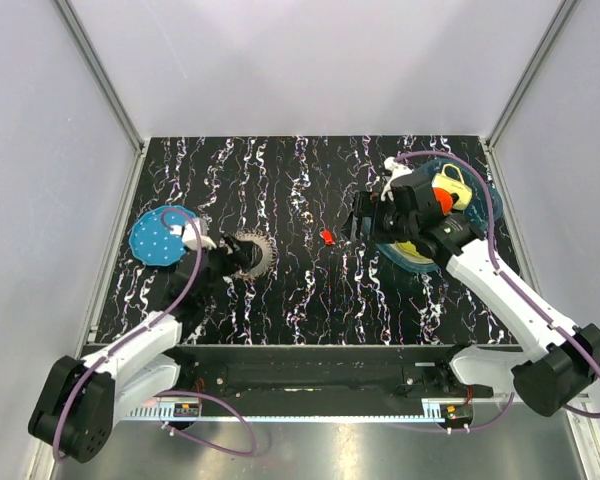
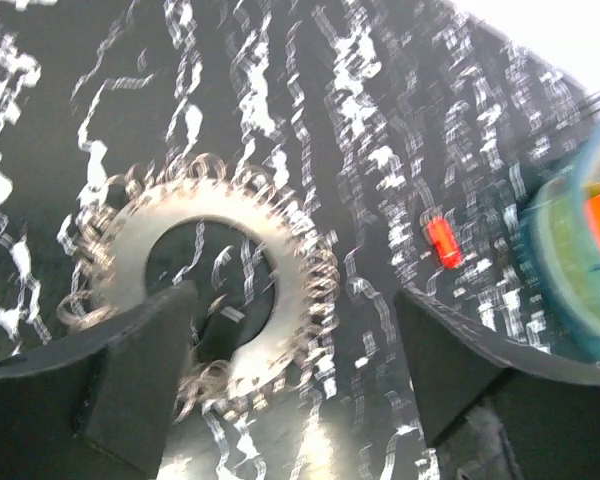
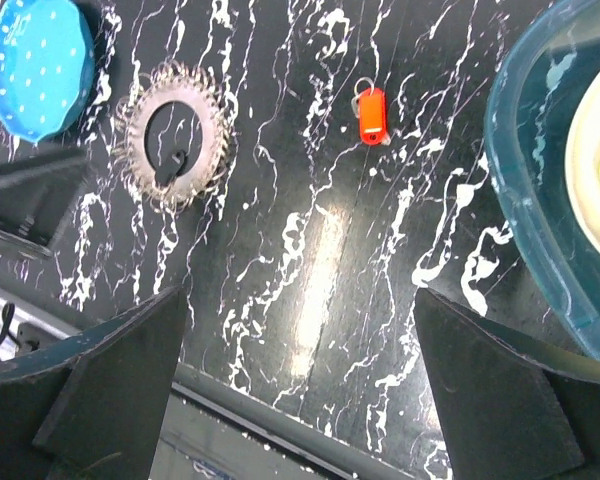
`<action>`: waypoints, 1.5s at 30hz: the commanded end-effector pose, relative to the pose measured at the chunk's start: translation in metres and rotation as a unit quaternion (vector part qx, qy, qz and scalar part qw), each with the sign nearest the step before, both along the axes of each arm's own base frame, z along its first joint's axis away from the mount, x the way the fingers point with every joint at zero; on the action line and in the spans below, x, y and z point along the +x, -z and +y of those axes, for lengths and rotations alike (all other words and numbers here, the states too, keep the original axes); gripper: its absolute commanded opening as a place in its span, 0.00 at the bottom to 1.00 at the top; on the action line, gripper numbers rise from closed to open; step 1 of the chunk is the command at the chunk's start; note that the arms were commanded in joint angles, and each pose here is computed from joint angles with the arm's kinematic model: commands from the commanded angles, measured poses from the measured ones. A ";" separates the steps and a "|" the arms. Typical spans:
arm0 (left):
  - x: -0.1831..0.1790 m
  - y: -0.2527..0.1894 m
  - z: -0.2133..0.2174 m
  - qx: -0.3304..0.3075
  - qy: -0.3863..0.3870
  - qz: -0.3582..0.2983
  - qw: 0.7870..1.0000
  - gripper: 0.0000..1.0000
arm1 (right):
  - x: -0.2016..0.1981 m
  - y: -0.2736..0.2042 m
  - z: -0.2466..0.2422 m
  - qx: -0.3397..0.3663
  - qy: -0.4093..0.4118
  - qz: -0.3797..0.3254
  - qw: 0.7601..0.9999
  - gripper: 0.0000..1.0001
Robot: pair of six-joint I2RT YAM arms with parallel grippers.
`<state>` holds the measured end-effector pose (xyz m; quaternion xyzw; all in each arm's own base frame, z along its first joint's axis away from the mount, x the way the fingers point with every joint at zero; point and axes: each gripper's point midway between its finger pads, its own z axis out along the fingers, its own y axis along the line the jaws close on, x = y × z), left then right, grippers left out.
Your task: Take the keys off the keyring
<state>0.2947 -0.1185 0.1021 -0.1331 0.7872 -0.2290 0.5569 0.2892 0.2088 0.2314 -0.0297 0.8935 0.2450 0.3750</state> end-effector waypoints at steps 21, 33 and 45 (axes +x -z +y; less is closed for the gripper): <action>-0.080 -0.183 -0.065 0.080 0.313 -0.286 0.902 0.99 | -0.076 -0.068 -0.027 0.147 -0.016 -0.139 0.979 1.00; -0.083 -0.192 -0.065 0.079 0.318 -0.284 0.901 0.99 | -0.069 -0.060 -0.035 0.124 0.003 -0.148 0.981 1.00; -0.087 -0.198 -0.059 0.082 0.303 -0.302 0.900 0.99 | -0.067 -0.065 -0.032 0.135 0.002 -0.149 0.980 1.00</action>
